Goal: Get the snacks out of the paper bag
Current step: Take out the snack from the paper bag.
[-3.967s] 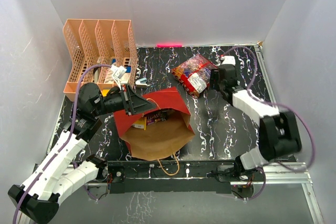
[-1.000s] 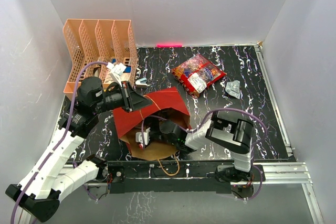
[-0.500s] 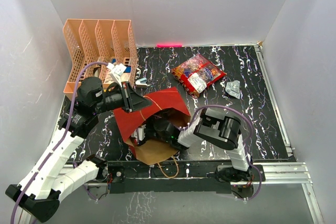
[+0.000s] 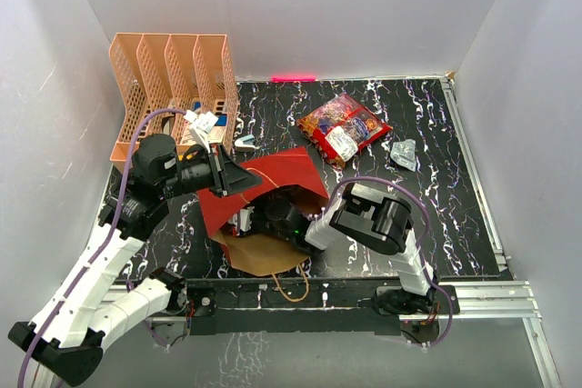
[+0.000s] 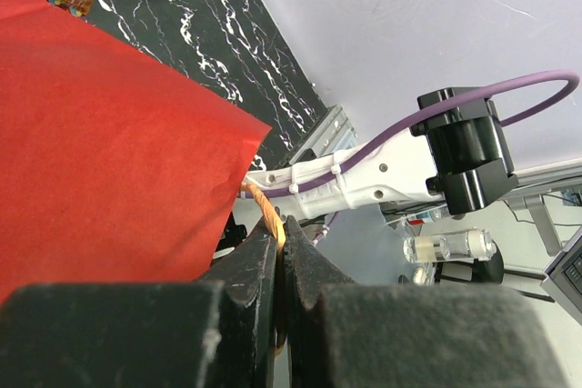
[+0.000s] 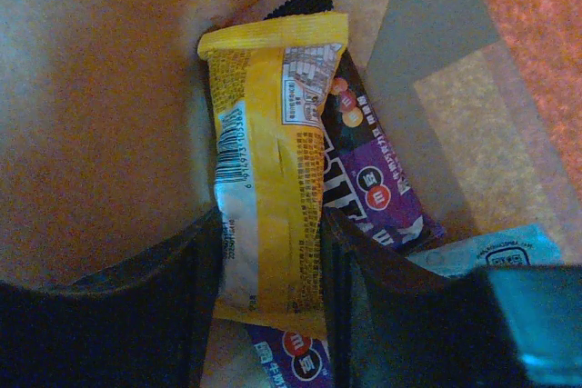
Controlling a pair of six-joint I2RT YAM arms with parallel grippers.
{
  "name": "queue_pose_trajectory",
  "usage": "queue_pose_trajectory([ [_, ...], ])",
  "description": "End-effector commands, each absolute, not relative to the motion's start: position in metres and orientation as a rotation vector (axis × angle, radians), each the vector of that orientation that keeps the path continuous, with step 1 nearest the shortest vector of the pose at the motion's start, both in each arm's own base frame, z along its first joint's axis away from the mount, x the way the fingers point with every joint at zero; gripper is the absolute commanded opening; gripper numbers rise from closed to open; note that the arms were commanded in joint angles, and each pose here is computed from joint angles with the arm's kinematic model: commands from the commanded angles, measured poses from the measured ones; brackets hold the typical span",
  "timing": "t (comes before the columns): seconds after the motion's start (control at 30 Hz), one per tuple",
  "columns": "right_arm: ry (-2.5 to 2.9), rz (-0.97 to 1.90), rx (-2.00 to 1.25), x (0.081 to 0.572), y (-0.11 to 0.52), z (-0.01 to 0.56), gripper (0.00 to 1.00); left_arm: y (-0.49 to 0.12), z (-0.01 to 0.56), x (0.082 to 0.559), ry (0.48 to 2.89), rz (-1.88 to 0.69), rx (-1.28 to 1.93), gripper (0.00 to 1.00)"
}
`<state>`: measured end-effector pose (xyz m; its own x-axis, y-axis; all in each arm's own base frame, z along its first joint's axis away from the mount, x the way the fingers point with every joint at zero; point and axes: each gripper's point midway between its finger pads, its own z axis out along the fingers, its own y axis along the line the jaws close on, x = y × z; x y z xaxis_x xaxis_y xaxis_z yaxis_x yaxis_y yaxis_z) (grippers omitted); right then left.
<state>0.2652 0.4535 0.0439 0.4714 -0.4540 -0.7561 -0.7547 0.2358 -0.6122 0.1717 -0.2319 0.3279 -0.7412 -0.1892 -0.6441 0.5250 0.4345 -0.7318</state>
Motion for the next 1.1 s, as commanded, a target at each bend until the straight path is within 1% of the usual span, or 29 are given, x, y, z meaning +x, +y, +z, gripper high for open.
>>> queue_pose_trajectory([
  [0.0,1.204,0.275,-1.373,0.277,0.452,0.039,0.42,-0.229,0.347,0.164,1.957,-1.353,0.317,0.0],
  [0.1,1.208,0.275,-1.379,0.277,0.451,0.041,0.32,-0.229,0.347,0.165,1.96,-1.35,0.317,0.0],
  [0.3,1.199,0.308,-1.376,0.27,0.45,0.059,0.17,-0.228,0.343,0.167,1.971,-1.334,0.31,0.0],
  [0.37,1.195,0.333,-1.373,0.266,0.449,0.068,0.13,-0.228,0.342,0.168,1.971,-1.33,0.306,0.0],
  [0.5,1.198,0.365,-1.373,0.255,0.446,0.083,0.09,-0.228,0.34,0.17,1.976,-1.323,0.303,0.0],
  [0.7,1.233,0.41,-1.401,0.227,0.432,0.096,0.07,-0.228,0.338,0.173,1.976,-1.313,0.295,0.0],
  [0.87,1.247,0.384,-1.43,0.194,0.415,0.106,0.07,-0.227,0.34,0.175,1.961,-1.298,0.286,0.0],
  [1.07,1.316,0.441,-1.389,0.168,0.387,0.126,0.07,-0.225,0.339,0.177,1.95,-1.284,0.274,0.0],
])
